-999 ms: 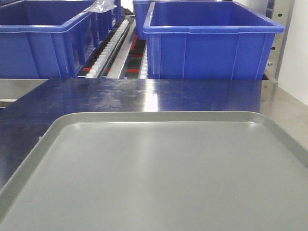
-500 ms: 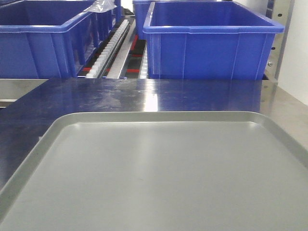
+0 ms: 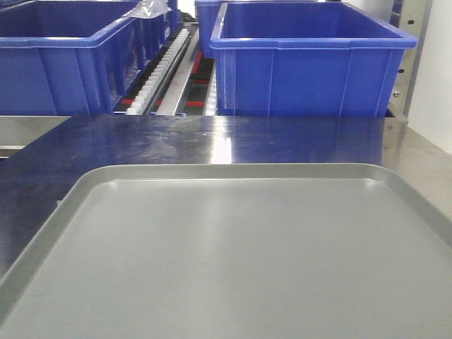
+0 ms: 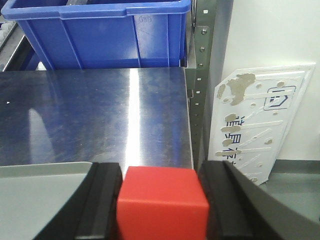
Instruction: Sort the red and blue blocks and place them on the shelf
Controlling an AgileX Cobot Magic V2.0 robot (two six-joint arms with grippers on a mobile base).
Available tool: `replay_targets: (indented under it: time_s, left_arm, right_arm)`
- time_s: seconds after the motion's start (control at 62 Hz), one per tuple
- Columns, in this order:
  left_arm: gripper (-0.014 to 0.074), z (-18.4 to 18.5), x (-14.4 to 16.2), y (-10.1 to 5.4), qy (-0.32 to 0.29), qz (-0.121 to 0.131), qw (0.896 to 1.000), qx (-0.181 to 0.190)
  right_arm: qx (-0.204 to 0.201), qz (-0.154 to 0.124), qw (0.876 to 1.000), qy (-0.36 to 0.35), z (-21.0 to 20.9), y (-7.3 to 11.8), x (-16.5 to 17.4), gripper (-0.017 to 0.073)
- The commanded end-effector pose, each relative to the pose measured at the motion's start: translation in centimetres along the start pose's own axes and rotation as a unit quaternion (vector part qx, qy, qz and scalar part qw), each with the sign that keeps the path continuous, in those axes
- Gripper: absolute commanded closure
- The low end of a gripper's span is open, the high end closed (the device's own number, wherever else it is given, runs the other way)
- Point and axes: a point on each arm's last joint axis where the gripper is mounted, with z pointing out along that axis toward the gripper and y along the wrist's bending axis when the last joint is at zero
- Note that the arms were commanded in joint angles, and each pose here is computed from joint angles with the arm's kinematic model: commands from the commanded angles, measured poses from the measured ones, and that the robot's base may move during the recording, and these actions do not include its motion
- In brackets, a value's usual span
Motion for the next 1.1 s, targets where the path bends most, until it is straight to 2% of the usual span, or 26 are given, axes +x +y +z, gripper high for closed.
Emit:
replay_targets:
  time_s: [0.0, 1.08]
  left_arm:
    - [0.0470, -0.37, -1.78, -0.37, -0.048, -0.001, 0.999, 0.014]
    - [0.0470, -0.37, -1.78, -0.37, -0.048, -0.001, 0.999, 0.014]
  right_arm:
    - [-0.003, -0.009, 0.998, -0.059, -0.38, 0.12, -1.66, 0.0505]
    - [-0.003, -0.009, 0.998, -0.059, -0.38, 0.12, -1.66, 0.0505]
